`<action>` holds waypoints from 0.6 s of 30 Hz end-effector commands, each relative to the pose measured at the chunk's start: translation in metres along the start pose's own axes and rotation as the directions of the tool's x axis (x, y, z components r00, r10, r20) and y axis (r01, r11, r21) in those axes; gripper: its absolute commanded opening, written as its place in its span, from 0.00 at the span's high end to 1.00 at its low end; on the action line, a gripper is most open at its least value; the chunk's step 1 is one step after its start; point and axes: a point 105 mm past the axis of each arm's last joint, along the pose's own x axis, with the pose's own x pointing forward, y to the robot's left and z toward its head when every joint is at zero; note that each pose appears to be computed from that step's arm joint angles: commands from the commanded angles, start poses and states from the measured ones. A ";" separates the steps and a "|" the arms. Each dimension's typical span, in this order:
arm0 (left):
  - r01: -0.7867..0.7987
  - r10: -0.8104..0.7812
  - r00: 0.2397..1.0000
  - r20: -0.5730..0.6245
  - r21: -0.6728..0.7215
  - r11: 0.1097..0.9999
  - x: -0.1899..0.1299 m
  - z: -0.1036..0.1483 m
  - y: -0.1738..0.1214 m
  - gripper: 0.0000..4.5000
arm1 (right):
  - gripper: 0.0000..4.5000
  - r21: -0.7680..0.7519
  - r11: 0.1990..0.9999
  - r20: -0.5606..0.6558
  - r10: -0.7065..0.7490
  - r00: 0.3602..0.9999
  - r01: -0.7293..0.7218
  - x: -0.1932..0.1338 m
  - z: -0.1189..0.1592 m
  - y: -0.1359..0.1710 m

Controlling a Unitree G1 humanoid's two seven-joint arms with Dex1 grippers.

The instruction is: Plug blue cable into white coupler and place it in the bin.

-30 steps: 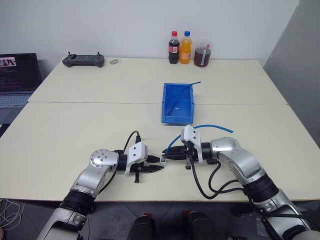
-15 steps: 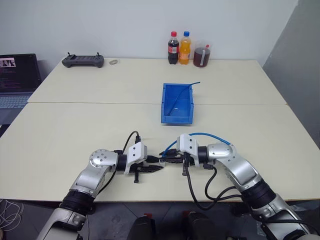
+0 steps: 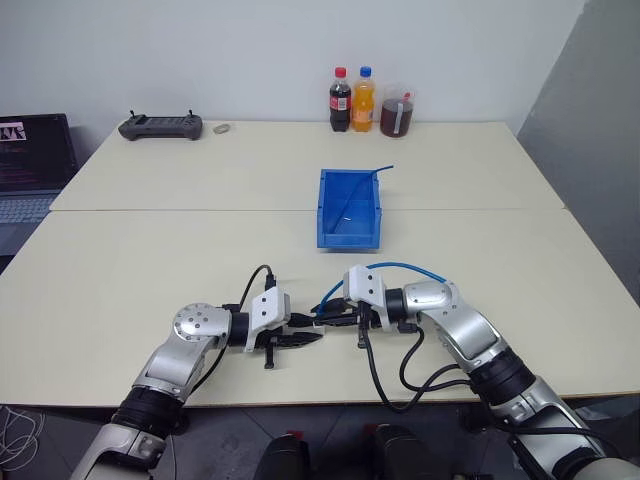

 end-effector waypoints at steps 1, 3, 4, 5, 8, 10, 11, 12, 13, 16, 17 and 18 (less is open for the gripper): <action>0.037 -0.036 0.999 -0.030 0.007 0.999 -0.001 -0.004 -0.010 0.83 | 0.97 0.124 0.992 -0.158 0.009 0.987 0.011 -0.005 -0.051 0.009; 0.029 -0.029 0.999 -0.032 0.006 1.000 -0.002 -0.004 -0.010 0.83 | 0.97 0.123 0.992 -0.164 0.005 0.986 0.015 -0.006 -0.052 0.008; 0.027 -0.027 0.999 -0.032 0.006 1.000 -0.002 -0.004 -0.010 0.83 | 0.97 0.116 0.993 -0.172 0.008 0.985 0.012 -0.007 -0.054 0.009; 0.026 -0.025 0.999 -0.032 0.006 1.000 -0.002 -0.004 -0.010 0.83 | 0.97 0.109 0.994 -0.177 0.011 0.984 0.009 -0.007 -0.054 0.009; 0.024 -0.024 0.999 -0.033 0.006 1.000 -0.002 -0.004 -0.009 0.83 | 0.97 0.076 0.997 -0.211 0.010 0.978 0.006 -0.007 -0.059 0.009; 0.022 -0.022 0.999 -0.033 0.007 1.000 -0.002 -0.004 -0.009 0.83 | 0.97 0.074 0.997 -0.230 -0.008 0.973 0.025 -0.006 -0.063 0.006; 0.022 -0.022 0.999 -0.033 0.007 1.000 -0.002 -0.004 -0.009 0.83 | 0.97 0.077 0.997 -0.233 -0.013 0.972 0.032 -0.006 -0.063 0.005; 0.022 -0.021 0.999 -0.033 0.007 1.000 -0.002 -0.004 -0.009 0.83 | 0.97 0.078 0.997 -0.237 -0.006 0.971 0.026 -0.005 -0.064 0.006; 0.021 -0.021 0.999 -0.033 0.008 1.000 -0.002 -0.004 -0.009 0.83 | 0.97 0.080 0.997 -0.242 0.002 0.970 0.018 -0.005 -0.065 0.007; 0.021 -0.021 0.999 -0.034 0.008 1.000 -0.002 -0.003 -0.008 0.83 | 0.97 0.083 0.997 -0.258 0.016 0.966 0.006 -0.006 -0.068 0.008; 0.021 -0.021 0.999 -0.035 0.008 1.000 -0.002 -0.004 -0.008 0.83 | 0.97 0.083 0.996 -0.263 0.016 0.965 0.006 -0.006 -0.070 0.008; 0.021 -0.021 0.999 -0.035 0.008 1.000 -0.002 -0.004 -0.008 0.83 | 0.97 0.082 0.997 -0.270 0.019 0.963 0.004 -0.006 -0.071 0.009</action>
